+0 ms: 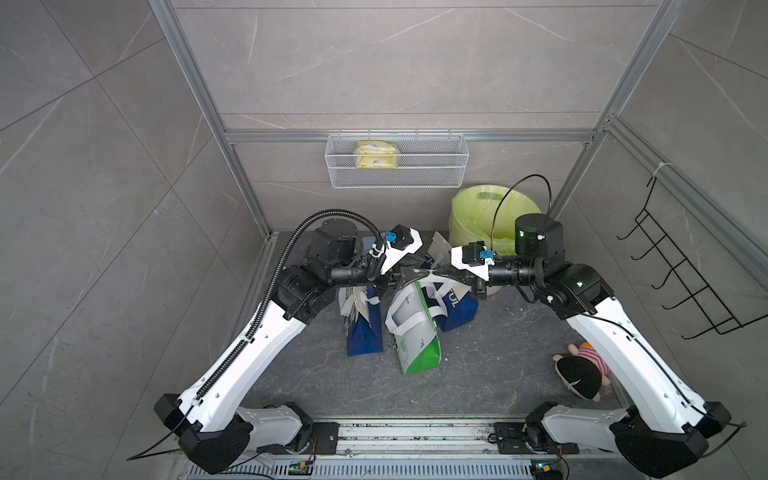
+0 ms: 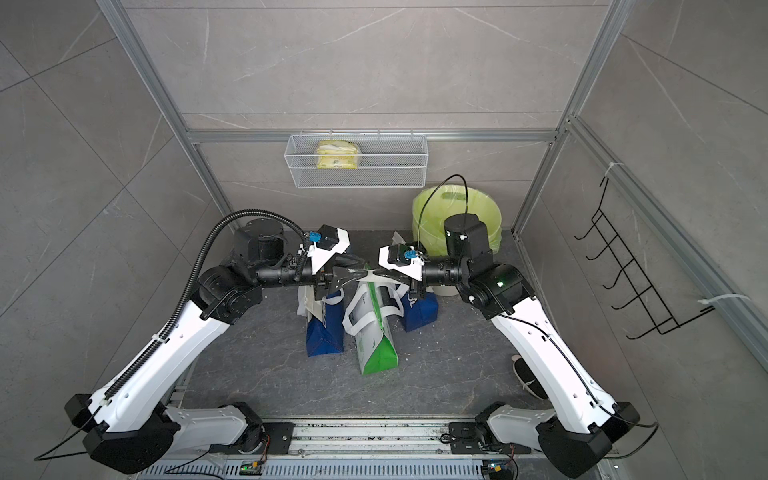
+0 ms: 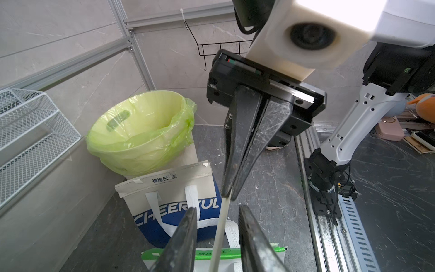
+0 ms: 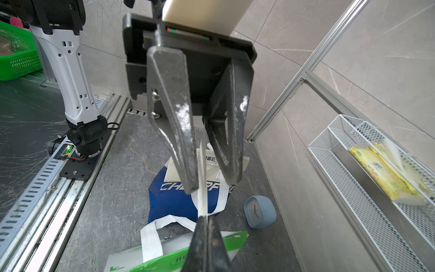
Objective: Shred takeout receipts and throw away
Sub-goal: Shred the takeout receipt.
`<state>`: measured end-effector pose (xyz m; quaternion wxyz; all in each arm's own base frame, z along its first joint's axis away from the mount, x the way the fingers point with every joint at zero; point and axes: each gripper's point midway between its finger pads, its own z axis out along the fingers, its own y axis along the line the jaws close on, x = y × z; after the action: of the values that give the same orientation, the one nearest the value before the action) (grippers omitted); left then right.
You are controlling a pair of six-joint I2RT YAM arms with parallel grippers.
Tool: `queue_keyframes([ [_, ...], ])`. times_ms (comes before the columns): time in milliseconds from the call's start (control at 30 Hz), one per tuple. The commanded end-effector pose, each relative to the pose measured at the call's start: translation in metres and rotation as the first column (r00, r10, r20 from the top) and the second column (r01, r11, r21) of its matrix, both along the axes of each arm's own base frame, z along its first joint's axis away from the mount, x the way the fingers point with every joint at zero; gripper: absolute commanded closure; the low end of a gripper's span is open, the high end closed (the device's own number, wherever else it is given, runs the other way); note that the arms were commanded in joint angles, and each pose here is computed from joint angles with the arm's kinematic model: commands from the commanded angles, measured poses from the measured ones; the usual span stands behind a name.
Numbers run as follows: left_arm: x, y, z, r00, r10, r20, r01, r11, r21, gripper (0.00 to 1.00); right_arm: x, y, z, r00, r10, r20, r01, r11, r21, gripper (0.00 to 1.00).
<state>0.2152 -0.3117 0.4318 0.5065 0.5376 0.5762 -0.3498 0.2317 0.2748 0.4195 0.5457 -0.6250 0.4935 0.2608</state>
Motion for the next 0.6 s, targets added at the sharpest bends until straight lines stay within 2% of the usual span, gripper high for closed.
queue_keyframes([
  [0, -0.008, 0.000, 0.010, 0.999, -0.026, -0.021, 0.026, 1.000, -0.015, 0.67, -0.010, -0.003, 0.018, 0.998, 0.006, 0.060, -0.008, 1.000, 0.018, 1.00],
  [167, -0.009, -0.002, 0.008, 0.999, -0.042, -0.032, 0.042, 0.999, -0.011, 0.71, -0.010, -0.002, 0.019, 0.998, 0.010, 0.065, -0.012, 1.000, 0.021, 1.00],
  [367, -0.013, -0.005, 0.011, 0.997, -0.066, -0.046, 0.064, 0.998, -0.028, 0.84, -0.008, -0.001, 0.015, 0.998, 0.003, 0.061, -0.003, 1.000, 0.007, 1.00],
  [500, -0.012, -0.007, 0.008, 0.995, -0.076, -0.067, 0.074, 0.997, -0.031, 0.89, -0.006, -0.001, 0.012, 0.998, -0.009, 0.066, 0.010, 1.000, -0.007, 1.00],
  [567, -0.012, -0.009, 0.009, 0.994, -0.082, -0.076, 0.079, 0.996, -0.038, 0.98, -0.004, -0.002, 0.008, 0.997, -0.021, 0.069, 0.023, 0.999, -0.023, 1.00],
])
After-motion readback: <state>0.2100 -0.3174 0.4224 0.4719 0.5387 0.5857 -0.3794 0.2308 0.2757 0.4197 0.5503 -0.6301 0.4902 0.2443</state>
